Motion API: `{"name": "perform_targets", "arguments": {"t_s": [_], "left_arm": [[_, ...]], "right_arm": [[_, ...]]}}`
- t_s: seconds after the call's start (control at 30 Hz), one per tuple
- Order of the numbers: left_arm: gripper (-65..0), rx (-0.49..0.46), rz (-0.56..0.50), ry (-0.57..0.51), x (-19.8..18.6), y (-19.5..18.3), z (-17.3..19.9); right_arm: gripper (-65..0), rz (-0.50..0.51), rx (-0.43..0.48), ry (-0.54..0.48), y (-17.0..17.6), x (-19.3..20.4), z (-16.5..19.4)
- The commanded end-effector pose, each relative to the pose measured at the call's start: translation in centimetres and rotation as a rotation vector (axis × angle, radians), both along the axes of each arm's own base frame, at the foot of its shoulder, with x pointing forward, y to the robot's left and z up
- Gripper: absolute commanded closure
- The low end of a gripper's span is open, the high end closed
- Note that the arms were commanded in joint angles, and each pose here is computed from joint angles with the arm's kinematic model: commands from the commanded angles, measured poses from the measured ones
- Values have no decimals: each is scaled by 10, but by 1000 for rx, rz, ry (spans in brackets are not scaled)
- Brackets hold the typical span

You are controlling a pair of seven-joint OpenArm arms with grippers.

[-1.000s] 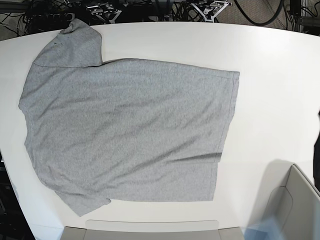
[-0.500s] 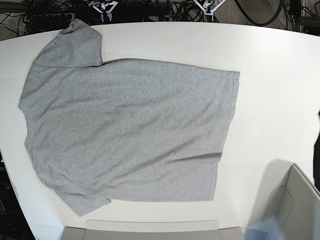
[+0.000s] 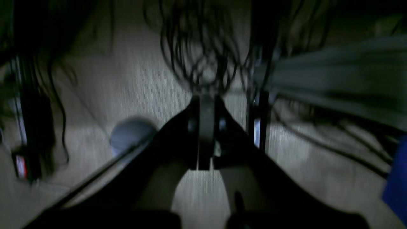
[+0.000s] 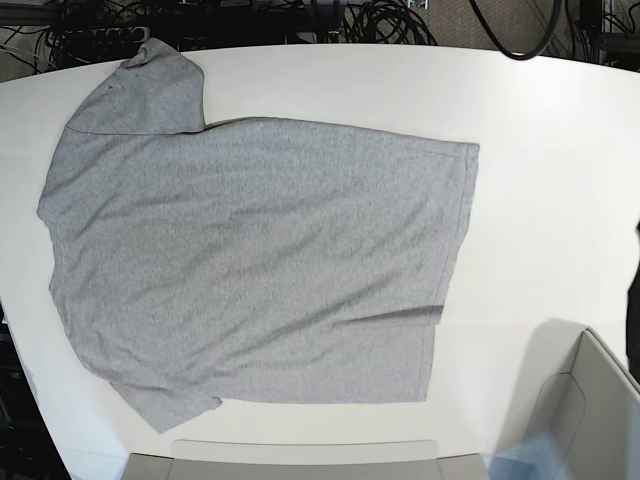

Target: Fold the T-shirt properly

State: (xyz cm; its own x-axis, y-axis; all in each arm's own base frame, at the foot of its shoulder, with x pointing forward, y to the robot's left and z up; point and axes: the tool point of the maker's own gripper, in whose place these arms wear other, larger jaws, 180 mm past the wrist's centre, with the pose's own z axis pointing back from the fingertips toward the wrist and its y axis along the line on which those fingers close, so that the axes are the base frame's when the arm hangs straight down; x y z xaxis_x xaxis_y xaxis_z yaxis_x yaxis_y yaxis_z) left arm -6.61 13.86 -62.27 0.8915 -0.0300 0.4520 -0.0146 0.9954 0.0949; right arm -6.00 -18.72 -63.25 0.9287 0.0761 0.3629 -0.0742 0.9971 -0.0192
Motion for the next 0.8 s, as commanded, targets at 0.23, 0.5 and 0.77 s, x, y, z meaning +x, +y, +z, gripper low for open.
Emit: {"name": "perform_targets", "arguments": {"t_s": [0.23, 0.5, 0.77], "left_arm": [[-4, 34, -59, -308, -10, 13, 55], [-4, 30, -81, -435, -21, 10, 85], [-4, 46, -97, -572, -17, 13, 119]], "right_arm": [[0, -14, -6, -214, -13, -6, 32], [-3, -124, -56, -389, -31, -4, 61], [-3, -112, -36, -439, -29, -9, 75]]}}
